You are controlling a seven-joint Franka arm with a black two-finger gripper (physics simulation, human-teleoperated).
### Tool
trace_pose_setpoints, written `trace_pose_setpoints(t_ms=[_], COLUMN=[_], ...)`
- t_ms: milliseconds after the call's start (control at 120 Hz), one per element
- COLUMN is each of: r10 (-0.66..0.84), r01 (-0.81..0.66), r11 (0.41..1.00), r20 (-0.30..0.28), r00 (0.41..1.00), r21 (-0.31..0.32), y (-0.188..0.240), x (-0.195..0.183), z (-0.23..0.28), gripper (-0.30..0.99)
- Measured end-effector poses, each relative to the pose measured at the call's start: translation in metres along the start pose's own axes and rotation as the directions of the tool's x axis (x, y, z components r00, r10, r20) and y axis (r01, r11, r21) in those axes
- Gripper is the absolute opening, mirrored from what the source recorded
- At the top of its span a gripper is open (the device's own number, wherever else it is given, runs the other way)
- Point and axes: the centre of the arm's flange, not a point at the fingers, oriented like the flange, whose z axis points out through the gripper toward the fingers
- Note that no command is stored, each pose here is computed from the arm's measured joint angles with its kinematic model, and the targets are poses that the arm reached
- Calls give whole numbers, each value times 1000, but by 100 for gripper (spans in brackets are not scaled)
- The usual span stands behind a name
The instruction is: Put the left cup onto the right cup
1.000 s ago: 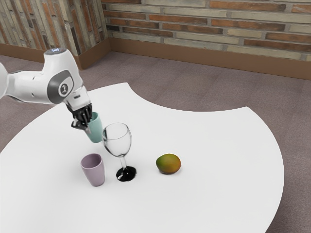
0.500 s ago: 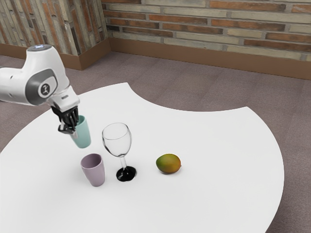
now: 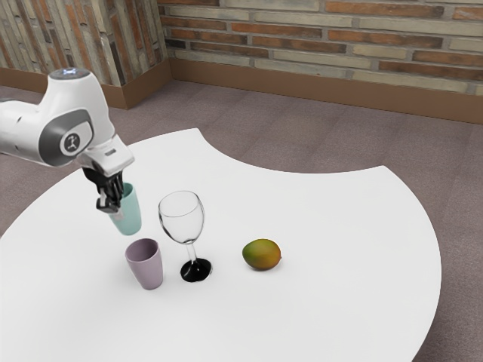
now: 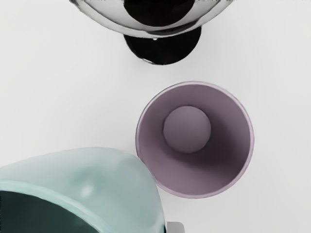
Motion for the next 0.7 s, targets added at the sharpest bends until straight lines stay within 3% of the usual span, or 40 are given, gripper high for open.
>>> trace_pose_setpoints(t_ms=[342, 700], r10=[-49, -129], r01=[49, 129], r11=[999, 992], r20=[15, 27], r00=[999, 991], r21=[2, -2], y=[22, 34], x=[31, 38], z=[3, 6], gripper=[-9, -9])
